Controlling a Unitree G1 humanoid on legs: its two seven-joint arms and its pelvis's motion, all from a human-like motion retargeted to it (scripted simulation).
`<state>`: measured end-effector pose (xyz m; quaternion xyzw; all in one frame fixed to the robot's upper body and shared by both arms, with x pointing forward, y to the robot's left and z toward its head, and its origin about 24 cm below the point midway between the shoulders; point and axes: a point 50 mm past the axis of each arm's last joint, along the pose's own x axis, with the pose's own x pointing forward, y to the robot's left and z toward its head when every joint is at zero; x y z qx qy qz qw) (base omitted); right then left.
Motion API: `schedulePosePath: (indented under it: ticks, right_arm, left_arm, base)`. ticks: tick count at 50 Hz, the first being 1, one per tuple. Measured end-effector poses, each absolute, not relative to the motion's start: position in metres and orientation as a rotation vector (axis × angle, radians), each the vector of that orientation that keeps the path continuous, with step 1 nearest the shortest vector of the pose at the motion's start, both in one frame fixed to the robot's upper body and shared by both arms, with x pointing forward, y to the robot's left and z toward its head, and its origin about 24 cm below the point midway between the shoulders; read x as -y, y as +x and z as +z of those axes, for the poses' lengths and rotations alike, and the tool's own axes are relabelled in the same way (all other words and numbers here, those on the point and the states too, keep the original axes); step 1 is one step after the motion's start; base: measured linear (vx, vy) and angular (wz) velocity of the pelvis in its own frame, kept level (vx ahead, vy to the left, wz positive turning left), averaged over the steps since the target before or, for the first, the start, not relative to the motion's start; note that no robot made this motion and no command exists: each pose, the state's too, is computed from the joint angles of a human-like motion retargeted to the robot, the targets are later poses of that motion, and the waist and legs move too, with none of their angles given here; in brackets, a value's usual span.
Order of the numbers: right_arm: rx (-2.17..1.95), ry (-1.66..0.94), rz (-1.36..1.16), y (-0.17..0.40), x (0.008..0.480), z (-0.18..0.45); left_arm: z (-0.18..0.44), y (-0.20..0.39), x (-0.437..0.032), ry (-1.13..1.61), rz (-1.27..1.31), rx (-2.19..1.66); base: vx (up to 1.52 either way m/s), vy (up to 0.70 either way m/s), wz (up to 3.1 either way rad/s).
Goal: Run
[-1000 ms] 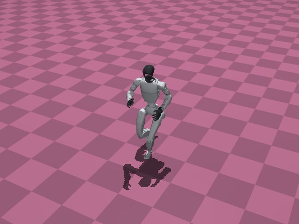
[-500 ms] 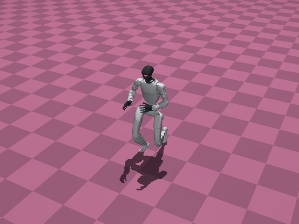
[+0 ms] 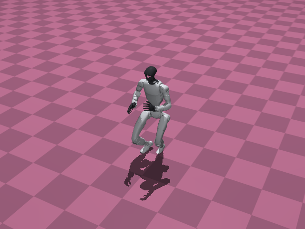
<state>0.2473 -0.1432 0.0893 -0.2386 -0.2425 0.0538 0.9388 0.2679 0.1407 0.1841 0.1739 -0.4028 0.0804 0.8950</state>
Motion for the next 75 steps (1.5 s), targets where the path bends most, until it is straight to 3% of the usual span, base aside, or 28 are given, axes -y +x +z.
schedulePosePath:
  ticks: [7, 18, 26, 30, 35, 42, 46, 55, 60, 68, 75]
  right_arm:
    - [0.394, -0.431, 0.106, 0.235, 0.151, 0.072]
    - [0.685, -0.447, -0.037, 0.271, 0.153, 0.141]
    - [0.789, -0.435, -0.043, 0.265, 0.147, 0.156]
    - [0.684, -0.448, -0.001, 0.258, 0.143, 0.129]
    - [0.535, -0.463, 0.064, 0.248, 0.141, 0.096]
    - [0.386, -0.407, 0.113, 0.233, 0.147, 0.069]
    - [0.450, -0.390, 0.078, 0.239, 0.147, 0.083]
    - [0.888, -0.394, -0.107, 0.265, 0.151, 0.177]
    - [0.912, -0.391, -0.098, 0.259, 0.147, 0.176]
    - [0.543, -0.450, -0.007, 0.247, 0.147, 0.095]
    - [0.337, -0.367, 0.046, 0.226, 0.156, 0.060]
  left_arm:
    - [0.209, 0.260, -0.122, 0.335, 0.057, 1.005]
    - [0.118, 0.248, -0.138, 0.280, 0.010, 0.537]
    - [0.098, 0.225, -0.154, 0.316, 0.006, 0.457]
    - [0.118, 0.229, -0.154, 0.352, 0.076, 0.559]
    - [0.190, 0.255, -0.145, 0.389, 0.183, 0.876]
    - [0.230, 0.250, -0.124, 0.345, 0.081, 1.117]
    - [0.200, 0.250, -0.121, 0.327, 0.057, 0.976]
    - [0.110, 0.235, -0.148, 0.338, 0.036, 0.529]
    - [0.099, 0.221, -0.157, 0.351, 0.043, 0.484]
    - [0.181, 0.249, -0.147, 0.402, 0.206, 0.872]
    - [0.224, 0.247, -0.130, 0.332, 0.141, 1.115]
  base:
    - [0.00, -0.07, -0.10]
    - [-0.02, -0.05, 0.03]
    - [0.03, 0.06, 0.23]
    - [-0.01, 0.03, -0.03]
    - [-0.01, 0.03, 0.01]
    - [0.02, -0.06, -0.07]
    - [-0.05, -0.09, -0.02]
    - [0.00, -0.02, 0.04]
    - [0.03, 0.06, 0.23]
    - [-0.01, 0.02, -0.02]
    - [0.02, -0.07, -0.05]
